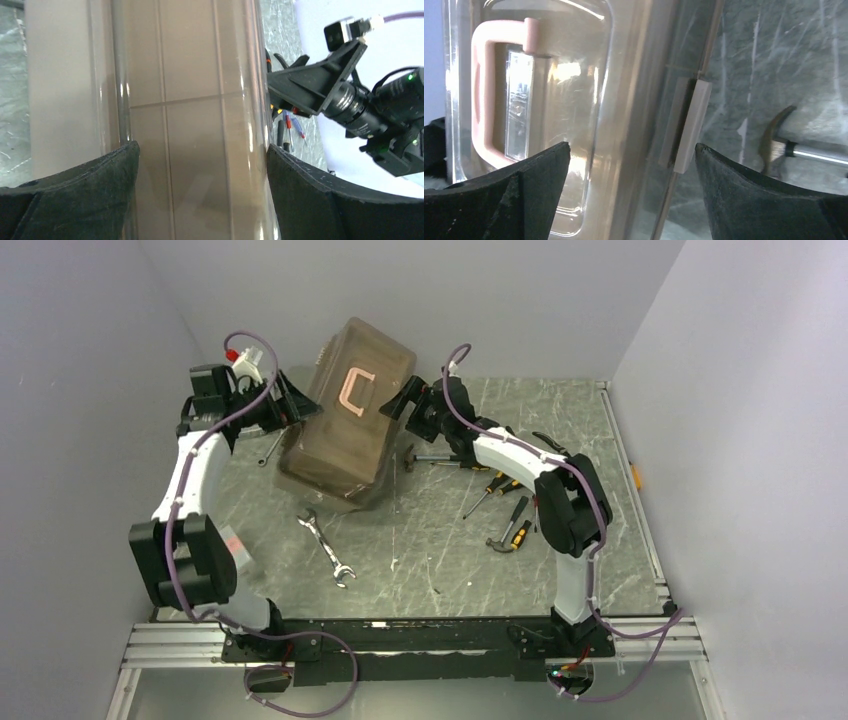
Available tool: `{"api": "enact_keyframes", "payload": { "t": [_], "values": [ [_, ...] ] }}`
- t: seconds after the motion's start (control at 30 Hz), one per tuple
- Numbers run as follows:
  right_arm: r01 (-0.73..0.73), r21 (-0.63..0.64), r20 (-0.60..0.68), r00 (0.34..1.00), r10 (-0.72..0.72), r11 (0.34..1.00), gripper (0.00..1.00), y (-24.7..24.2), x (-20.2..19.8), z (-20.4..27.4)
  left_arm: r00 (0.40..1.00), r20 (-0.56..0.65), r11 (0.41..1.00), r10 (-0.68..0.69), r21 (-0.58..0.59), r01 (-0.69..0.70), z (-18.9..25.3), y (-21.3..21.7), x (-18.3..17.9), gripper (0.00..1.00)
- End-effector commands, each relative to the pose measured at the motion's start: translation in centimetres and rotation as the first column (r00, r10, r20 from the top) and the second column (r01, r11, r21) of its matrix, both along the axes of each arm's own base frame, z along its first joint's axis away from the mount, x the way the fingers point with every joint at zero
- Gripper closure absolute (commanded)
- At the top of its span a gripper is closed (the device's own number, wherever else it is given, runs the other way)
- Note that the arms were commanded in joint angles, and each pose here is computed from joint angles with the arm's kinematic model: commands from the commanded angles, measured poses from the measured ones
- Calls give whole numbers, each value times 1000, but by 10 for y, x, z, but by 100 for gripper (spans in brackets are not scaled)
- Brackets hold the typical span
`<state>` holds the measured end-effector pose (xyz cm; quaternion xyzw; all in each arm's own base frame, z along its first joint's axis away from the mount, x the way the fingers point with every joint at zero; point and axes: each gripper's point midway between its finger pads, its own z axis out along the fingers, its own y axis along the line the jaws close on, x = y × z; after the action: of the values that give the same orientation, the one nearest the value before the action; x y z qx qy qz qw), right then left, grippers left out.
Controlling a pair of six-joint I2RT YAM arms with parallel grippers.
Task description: Pack the tool kit
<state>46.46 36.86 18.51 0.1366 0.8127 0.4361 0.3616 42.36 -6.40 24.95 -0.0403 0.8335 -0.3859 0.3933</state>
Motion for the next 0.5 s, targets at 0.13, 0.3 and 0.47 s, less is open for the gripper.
{"api": "enact_keyframes", "payload": {
  "t": [0.13,0.3,0.47],
  "values": [
    [-126,-91,26,991,129,988,8,-17,-17,27,969,-233,996,-86,3,89,-66,-59,-75,4],
    [-230,-51,-15,973,230,972,8,1,-37,24,959,-282,991,-12,125,49,-87,-38,-82,4],
    [-263,-29,-28,965,263,964,8,21,-52,16,952,-294,985,80,170,-30,-90,-5,-64,3]
  ]
}}
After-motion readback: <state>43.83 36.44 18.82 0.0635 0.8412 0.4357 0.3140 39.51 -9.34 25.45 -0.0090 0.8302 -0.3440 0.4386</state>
